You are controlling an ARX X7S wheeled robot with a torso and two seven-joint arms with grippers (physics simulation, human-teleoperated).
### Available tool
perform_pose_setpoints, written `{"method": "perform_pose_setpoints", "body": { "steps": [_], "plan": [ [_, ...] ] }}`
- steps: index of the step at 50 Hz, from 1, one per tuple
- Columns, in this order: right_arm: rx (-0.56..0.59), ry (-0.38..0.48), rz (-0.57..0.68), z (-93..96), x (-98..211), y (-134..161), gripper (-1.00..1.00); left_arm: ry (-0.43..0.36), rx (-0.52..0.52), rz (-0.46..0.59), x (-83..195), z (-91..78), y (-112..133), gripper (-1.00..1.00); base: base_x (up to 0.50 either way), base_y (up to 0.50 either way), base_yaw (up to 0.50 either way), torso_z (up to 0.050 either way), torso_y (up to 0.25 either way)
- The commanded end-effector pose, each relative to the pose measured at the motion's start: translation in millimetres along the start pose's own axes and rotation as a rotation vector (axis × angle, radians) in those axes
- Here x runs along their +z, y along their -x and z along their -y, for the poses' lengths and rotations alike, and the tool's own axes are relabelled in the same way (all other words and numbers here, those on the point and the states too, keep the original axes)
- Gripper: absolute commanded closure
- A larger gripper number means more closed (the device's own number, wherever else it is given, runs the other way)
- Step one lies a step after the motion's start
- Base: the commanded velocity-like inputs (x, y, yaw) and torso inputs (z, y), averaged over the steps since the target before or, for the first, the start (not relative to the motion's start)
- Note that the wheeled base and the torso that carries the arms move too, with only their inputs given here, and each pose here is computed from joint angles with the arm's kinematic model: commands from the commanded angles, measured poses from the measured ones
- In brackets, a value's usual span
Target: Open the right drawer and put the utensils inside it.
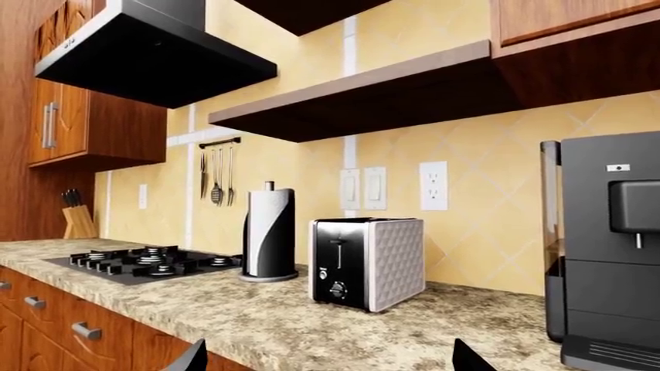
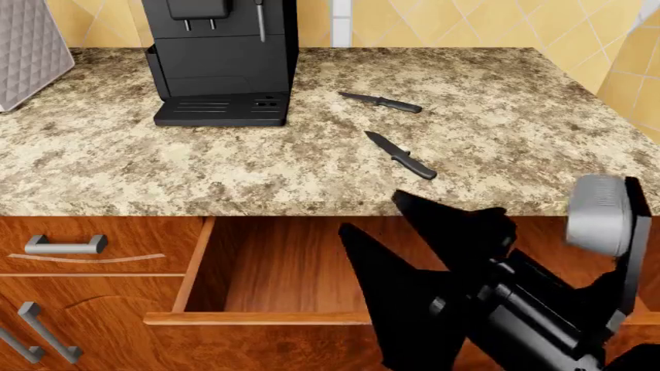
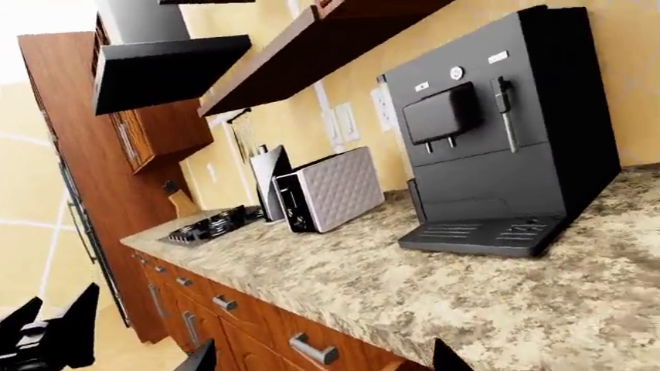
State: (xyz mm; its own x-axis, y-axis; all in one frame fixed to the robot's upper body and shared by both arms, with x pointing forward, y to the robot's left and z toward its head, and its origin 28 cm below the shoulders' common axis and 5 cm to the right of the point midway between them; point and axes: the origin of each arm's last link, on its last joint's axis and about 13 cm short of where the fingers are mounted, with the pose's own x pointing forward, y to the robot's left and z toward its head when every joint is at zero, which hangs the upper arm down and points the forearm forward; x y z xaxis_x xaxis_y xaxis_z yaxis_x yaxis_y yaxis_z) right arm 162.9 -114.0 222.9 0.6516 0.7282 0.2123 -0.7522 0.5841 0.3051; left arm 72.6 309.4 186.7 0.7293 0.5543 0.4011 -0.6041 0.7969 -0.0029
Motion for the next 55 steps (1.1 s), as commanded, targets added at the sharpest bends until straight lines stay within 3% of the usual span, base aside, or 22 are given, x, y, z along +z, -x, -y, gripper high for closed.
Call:
{"method": "perform_pose_setpoints", "body": {
  "steps": [1,5,8,10,12,18,30,39,44,55],
  "plan": [
    [-0.194,0.299,0.098,-9.4,59,-32,-1.0,0.0,0.001,0.003,1,-0.7,0,-1.0,0.0,0.0,0.0,0.0,0.0],
    [-0.281,0.384,0.097,-10.3,81,-47,-1.0,-0.001,0.003,0.004,1,-1.7,0,-1.0,0.0,0.0,0.0,0.0,0.0],
    [-0.274,0.409,0.129,-15.8,98,-55,-1.0,-0.001,0.003,0.004,1,-1.9,0,-1.0,0.0,0.0,0.0,0.0,0.0],
    [-0.332,0.514,0.145,-20.8,111,-61,-1.0,-0.001,0.005,0.005,1,-2.3,0,-1.0,0.0,0.0,0.0,0.0,0.0],
    [-0.382,0.567,0.155,-25.0,128,-68,-1.0,-0.001,0.005,0.006,2,-2.6,1,-1.0,0.0,0.0,0.0,0.0,0.0],
    [-0.479,0.659,0.089,-27.5,167,-92,-1.0,0.003,0.011,0.009,2,-4.5,1,-1.0,0.0,0.0,0.0,0.0,0.0],
    [-0.577,0.73,0.099,-26.5,223,-125,-1.0,0.002,0.017,0.01,3,-6.1,2,-1.0,0.0,0.0,0.0,0.0,0.0],
    [-0.682,0.721,0.084,-8.4,248,-139,-1.0,0.001,0.018,0.003,1,-6.4,2,-1.0,0.0,0.0,0.0,0.0,0.0],
    [-0.734,0.716,0.07,1.0,256,-140,-1.0,-0.001,0.019,-0.001,-1,-6.9,2,-1.0,0.0,0.0,0.0,0.0,0.0],
    [-0.708,0.74,0.059,-7.5,257,-139,-1.0,0.001,0.026,0.006,2,-8.5,3,-1.0,0.04,-0.1,0.0,0.0,0.0]
  ]
}}
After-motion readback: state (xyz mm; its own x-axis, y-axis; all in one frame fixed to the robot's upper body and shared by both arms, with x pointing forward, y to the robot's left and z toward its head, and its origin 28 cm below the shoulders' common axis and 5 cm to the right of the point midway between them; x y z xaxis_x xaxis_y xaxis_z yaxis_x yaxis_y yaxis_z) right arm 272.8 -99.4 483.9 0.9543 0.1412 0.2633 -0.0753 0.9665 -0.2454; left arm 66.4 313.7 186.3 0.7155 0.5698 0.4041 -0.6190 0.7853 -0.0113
